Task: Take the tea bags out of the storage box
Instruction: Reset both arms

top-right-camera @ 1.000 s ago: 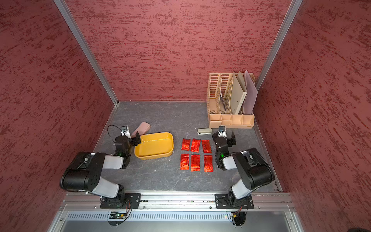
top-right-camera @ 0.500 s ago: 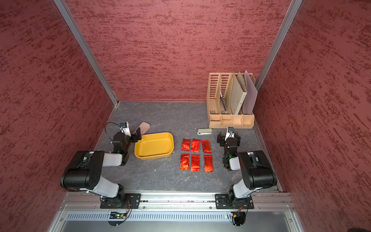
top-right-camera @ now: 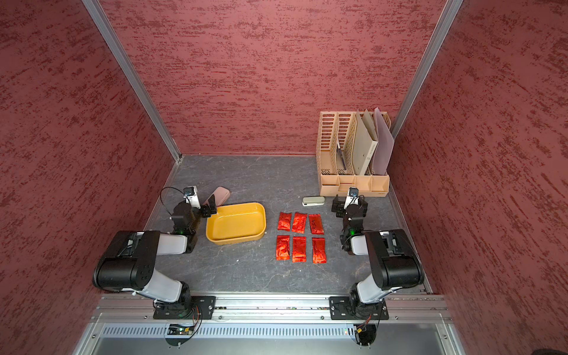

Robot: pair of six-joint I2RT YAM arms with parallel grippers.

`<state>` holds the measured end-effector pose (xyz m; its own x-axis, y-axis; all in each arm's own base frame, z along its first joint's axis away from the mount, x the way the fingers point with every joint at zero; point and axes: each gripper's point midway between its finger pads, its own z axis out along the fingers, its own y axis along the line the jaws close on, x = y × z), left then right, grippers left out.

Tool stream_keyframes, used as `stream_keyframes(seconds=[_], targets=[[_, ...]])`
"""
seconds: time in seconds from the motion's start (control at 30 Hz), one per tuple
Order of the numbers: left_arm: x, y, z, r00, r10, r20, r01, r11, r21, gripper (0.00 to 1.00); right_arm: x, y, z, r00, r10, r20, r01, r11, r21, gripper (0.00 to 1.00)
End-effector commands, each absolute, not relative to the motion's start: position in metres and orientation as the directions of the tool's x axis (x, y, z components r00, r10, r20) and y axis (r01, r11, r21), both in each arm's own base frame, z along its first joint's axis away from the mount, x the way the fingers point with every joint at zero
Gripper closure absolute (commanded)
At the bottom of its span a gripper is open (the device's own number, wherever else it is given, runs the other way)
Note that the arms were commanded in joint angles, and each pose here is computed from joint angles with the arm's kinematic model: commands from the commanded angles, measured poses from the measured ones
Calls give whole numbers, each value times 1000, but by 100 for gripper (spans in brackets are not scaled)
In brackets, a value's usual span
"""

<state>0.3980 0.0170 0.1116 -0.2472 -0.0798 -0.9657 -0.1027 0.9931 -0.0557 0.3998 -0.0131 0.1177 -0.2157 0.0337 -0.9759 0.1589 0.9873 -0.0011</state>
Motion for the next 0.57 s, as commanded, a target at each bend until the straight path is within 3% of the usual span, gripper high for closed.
stream_keyframes(seconds=[0.0,0.53], targets=[[399,14,116,-231,-79,-970,-89,994,-60,0,401,-13,119,-215,45,-976,153,988,12,2],[399,14,117,-230,-79,-970,-88,994,-60,0,400,-13,120,-212,46,-976,149,989,14,1]])
